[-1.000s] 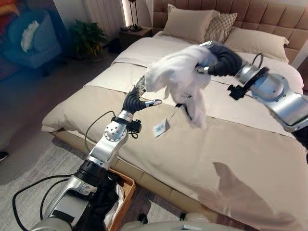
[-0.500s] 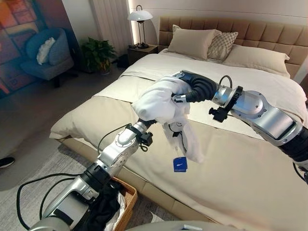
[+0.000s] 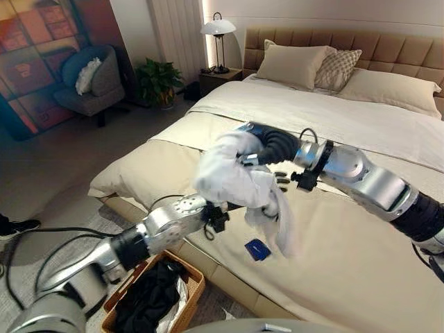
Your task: Pick up clothes into the bucket
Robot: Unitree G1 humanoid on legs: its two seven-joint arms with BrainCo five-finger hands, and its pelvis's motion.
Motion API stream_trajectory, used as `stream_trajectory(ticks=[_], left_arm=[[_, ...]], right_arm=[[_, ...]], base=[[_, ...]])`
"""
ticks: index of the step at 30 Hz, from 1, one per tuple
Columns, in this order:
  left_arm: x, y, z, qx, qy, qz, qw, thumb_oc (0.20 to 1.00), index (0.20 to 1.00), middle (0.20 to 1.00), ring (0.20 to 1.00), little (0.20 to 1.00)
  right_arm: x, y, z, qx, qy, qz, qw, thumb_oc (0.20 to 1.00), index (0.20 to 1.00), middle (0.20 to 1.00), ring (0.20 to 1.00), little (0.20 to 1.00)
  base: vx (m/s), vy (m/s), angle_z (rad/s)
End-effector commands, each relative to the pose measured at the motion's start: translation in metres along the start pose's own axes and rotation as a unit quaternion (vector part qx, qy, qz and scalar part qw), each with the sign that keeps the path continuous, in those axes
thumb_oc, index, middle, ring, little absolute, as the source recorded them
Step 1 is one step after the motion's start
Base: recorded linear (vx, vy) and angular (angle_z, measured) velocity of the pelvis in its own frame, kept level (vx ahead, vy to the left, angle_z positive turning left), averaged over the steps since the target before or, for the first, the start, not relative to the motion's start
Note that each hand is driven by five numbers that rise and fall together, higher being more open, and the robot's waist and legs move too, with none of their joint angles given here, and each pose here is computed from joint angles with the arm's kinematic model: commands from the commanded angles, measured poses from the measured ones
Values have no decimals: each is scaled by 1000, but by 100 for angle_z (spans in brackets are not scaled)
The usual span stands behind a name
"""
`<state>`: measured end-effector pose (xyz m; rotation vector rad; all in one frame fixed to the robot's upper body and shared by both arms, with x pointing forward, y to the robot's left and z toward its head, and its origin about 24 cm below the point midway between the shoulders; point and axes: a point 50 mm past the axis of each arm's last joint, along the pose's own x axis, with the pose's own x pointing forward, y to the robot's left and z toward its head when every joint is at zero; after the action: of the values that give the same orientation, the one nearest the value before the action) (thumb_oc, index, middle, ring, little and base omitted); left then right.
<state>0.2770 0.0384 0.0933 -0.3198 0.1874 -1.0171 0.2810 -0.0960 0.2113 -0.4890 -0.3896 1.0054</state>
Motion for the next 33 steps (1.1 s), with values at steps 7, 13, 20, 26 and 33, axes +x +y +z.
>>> stream_trajectory(ticks=[7, 13, 20, 26, 33], left_arm=[[5, 22, 20, -107, -108, 58, 987, 200, 200, 200, 200, 200], [-78, 36, -25, -146, -115, 157, 970, 200, 200, 200, 200, 200], [-98, 49, -29, -147, -123, 200, 961, 200, 200, 200, 200, 200], [-118, 58, -35, -138, -127, 245, 951, 200, 200, 200, 200, 200], [-150, 74, -31, -81, -134, 324, 933, 200, 200, 200, 200, 200]], right_arm=[[-9, -35, 19, -13, -77, -131, 988, 200, 200, 200, 200, 200], [-64, -46, -9, -17, -24, -256, 966, 1000, 1000, 1000, 1000, 1000], [-90, -54, -33, -9, 21, -336, 942, 1000, 1000, 1000, 1000, 1000], [-106, -55, -45, 8, 36, -384, 923, 1000, 1000, 1000, 1000, 1000], [-127, -50, -61, 27, 64, -427, 902, 1000, 1000, 1000, 1000, 1000]], base=[[3, 3, -2], [6, 2, 0], [12, 7, 11], [1, 7, 2], [-3, 18, 4]])
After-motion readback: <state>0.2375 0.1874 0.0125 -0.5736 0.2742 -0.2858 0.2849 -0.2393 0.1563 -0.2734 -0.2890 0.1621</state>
